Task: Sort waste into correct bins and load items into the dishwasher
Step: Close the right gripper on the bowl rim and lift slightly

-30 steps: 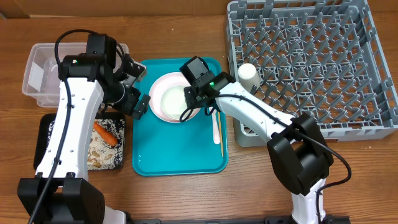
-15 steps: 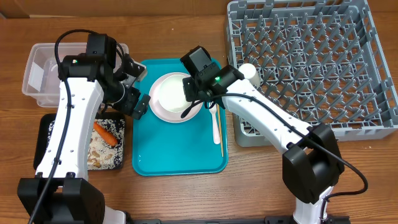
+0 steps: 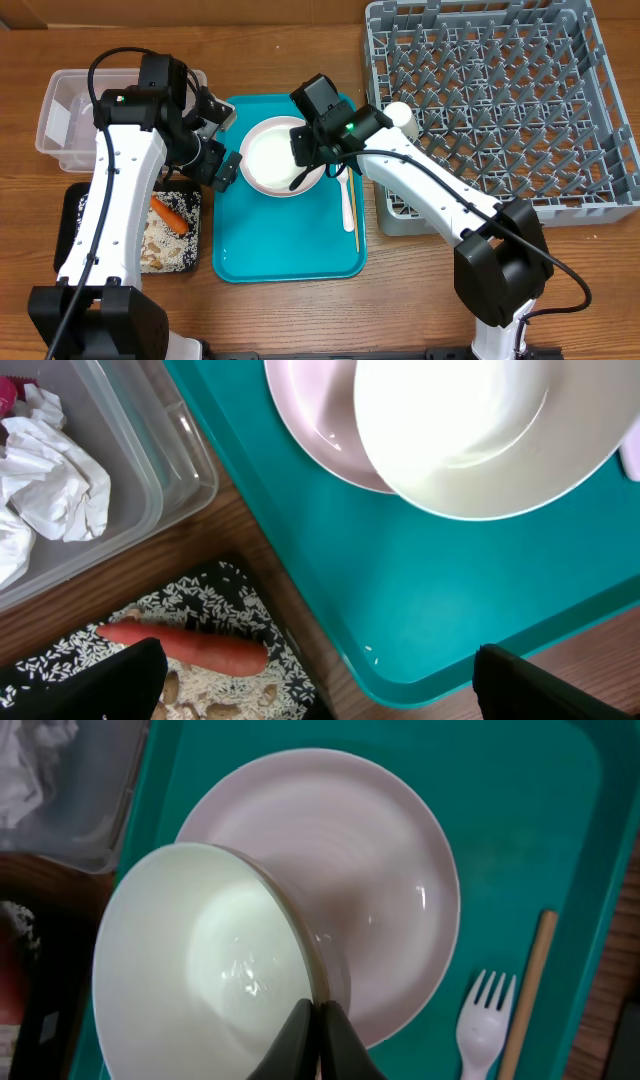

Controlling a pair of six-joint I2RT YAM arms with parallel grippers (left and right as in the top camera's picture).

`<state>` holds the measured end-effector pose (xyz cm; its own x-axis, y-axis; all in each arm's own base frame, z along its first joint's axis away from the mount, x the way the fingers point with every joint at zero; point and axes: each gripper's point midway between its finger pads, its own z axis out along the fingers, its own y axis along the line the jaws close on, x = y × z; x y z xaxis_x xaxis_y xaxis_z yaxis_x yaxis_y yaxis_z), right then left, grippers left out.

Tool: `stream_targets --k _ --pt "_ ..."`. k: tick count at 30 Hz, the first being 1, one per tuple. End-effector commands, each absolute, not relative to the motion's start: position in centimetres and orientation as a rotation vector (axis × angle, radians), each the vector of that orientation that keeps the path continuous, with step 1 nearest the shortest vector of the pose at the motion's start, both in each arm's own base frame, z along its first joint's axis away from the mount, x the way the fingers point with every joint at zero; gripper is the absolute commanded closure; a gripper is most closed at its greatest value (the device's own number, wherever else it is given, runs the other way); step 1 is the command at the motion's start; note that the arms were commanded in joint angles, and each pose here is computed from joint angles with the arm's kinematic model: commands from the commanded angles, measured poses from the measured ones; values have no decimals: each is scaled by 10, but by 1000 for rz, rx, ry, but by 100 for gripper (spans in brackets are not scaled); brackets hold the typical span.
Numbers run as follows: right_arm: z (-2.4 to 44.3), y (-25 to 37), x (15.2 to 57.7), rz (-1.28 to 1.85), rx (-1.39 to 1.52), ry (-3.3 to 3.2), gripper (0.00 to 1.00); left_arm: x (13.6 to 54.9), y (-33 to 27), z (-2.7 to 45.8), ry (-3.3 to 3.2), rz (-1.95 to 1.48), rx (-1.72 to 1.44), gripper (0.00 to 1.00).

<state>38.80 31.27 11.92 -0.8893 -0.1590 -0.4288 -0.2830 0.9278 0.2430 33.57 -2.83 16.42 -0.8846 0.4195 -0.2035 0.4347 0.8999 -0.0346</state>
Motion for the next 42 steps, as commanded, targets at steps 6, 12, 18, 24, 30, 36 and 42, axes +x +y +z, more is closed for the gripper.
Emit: stream_targets --k 6,12,18,24,30,36,42 --pt "133 334 380 589 -360 2677 96 338 -26 172 2851 -104 642 0" --pt "130 321 393 475 -247 2662 96 338 -26 172 2851 -104 642 0" --pt "129 322 389 493 -254 2678 96 338 -26 172 2851 -104 642 0" --pt "143 335 380 633 -283 2685 96 338 -26 172 2851 -104 642 0" --pt "147 331 384 626 -252 2676 96 338 -26 172 2851 -104 642 0" --pt "140 313 397 490 -198 2666 96 338 -26 172 2851 -104 642 0" --pt "135 299 402 376 -172 2658 85 338 -26 172 2851 -104 642 0"
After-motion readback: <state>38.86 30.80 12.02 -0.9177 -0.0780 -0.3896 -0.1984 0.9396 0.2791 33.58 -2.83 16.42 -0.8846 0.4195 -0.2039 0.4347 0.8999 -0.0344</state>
